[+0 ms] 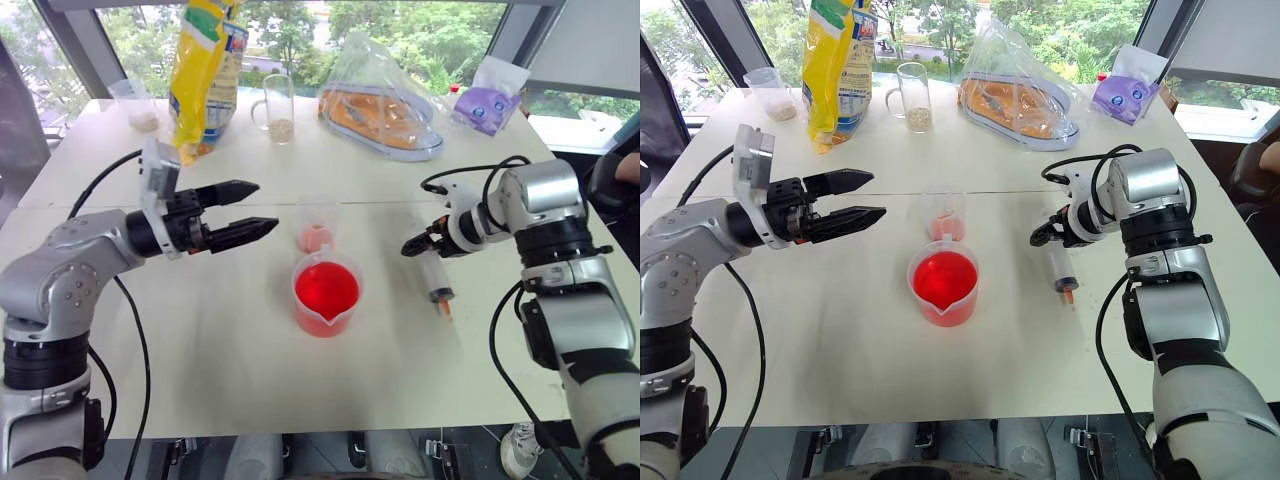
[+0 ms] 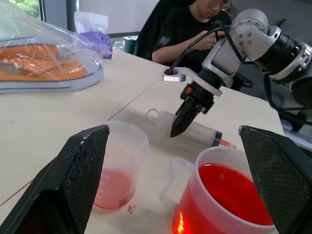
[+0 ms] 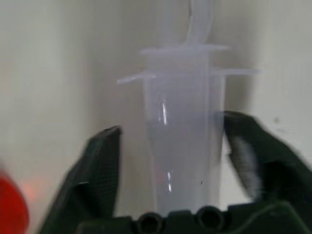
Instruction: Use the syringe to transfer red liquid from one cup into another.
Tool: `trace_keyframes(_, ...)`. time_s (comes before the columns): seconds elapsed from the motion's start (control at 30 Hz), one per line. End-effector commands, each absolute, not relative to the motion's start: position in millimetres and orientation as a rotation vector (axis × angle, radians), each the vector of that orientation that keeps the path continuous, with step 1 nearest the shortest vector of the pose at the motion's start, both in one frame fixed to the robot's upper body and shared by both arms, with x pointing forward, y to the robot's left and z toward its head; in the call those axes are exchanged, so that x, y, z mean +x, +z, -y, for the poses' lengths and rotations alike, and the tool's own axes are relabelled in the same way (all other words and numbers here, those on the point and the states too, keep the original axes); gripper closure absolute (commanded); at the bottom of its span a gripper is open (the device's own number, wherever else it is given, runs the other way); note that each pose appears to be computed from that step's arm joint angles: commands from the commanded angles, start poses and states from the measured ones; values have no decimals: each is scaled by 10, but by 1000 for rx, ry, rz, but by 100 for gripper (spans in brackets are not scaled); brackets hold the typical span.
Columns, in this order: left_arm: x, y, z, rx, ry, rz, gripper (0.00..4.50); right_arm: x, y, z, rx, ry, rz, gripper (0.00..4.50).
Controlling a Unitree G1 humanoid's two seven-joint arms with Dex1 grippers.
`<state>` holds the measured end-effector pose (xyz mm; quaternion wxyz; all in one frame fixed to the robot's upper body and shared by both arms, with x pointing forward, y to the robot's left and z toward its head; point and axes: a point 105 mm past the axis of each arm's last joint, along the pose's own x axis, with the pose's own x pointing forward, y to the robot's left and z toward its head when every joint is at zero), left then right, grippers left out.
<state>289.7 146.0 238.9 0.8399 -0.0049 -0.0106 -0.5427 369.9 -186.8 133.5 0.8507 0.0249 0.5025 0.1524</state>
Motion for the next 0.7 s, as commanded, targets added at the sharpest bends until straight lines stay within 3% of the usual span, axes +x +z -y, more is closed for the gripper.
trace_keyframes(0.03,2836,2447,-1480,20,-1145,42,10,3722,1417,1949,16,300,-986,7)
trace_keyframes(0.2,2784,2354,-1524,50,-1131,-3,10,3646,1737,1926,-185,437,-779,7)
trace_keyframes(0.33,2723,2277,-1612,93,-1122,-53,10,3358,2194,1741,-287,698,-543,7)
trace_keyframes(0.43,2698,2290,-1661,104,-1118,-64,10,3117,2389,1677,-336,836,-456,7)
trace_keyframes(0.7,2645,2345,-1779,131,-1105,-93,10,2759,2478,1804,-482,976,-380,7)
